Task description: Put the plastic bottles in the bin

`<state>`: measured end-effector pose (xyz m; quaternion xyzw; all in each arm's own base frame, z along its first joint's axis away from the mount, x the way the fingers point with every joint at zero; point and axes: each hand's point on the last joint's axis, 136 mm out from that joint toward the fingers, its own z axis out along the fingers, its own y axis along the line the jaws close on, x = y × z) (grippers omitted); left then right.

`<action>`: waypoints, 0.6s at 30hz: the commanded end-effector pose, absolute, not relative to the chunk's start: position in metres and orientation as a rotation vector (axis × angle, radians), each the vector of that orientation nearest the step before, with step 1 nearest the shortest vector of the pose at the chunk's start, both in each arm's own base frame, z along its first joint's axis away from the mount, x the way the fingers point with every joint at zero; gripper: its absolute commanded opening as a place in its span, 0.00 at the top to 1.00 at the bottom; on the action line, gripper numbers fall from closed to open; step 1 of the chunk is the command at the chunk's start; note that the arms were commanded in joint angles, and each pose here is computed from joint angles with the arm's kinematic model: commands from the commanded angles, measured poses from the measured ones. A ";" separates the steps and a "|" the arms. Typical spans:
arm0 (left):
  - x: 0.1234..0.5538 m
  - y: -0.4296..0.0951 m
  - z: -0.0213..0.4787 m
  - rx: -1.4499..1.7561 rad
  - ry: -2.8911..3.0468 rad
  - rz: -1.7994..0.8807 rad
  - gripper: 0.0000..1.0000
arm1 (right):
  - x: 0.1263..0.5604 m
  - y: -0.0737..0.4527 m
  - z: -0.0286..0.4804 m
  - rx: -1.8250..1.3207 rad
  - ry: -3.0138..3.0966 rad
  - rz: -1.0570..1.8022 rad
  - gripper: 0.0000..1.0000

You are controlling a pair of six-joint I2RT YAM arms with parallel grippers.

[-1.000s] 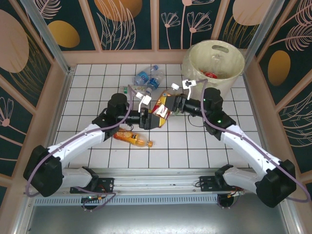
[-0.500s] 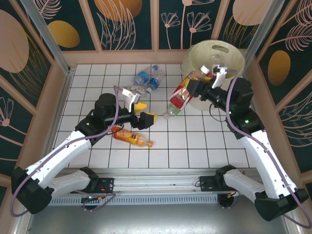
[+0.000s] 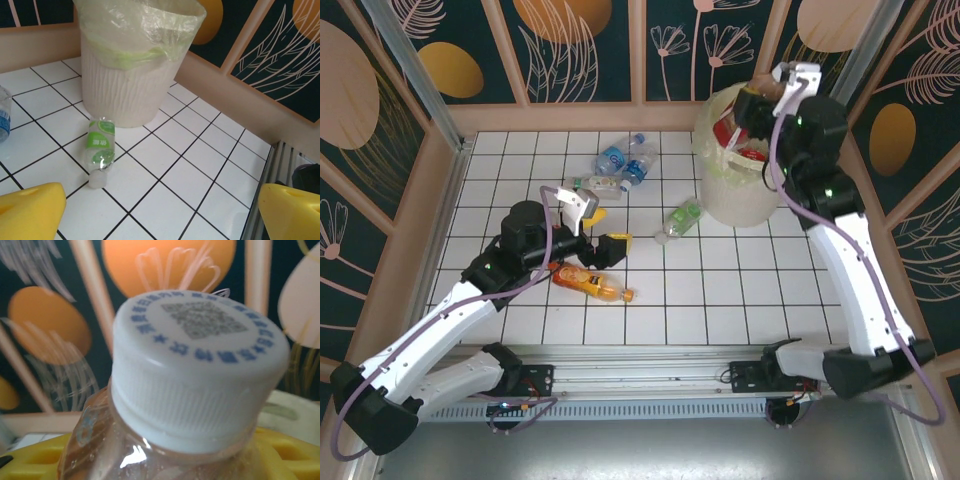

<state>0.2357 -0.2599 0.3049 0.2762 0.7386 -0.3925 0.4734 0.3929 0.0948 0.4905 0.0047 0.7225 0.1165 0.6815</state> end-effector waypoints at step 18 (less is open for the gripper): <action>0.246 -0.258 0.290 0.659 1.840 -0.902 0.01 | 0.519 0.021 0.369 0.193 2.118 0.113 0.41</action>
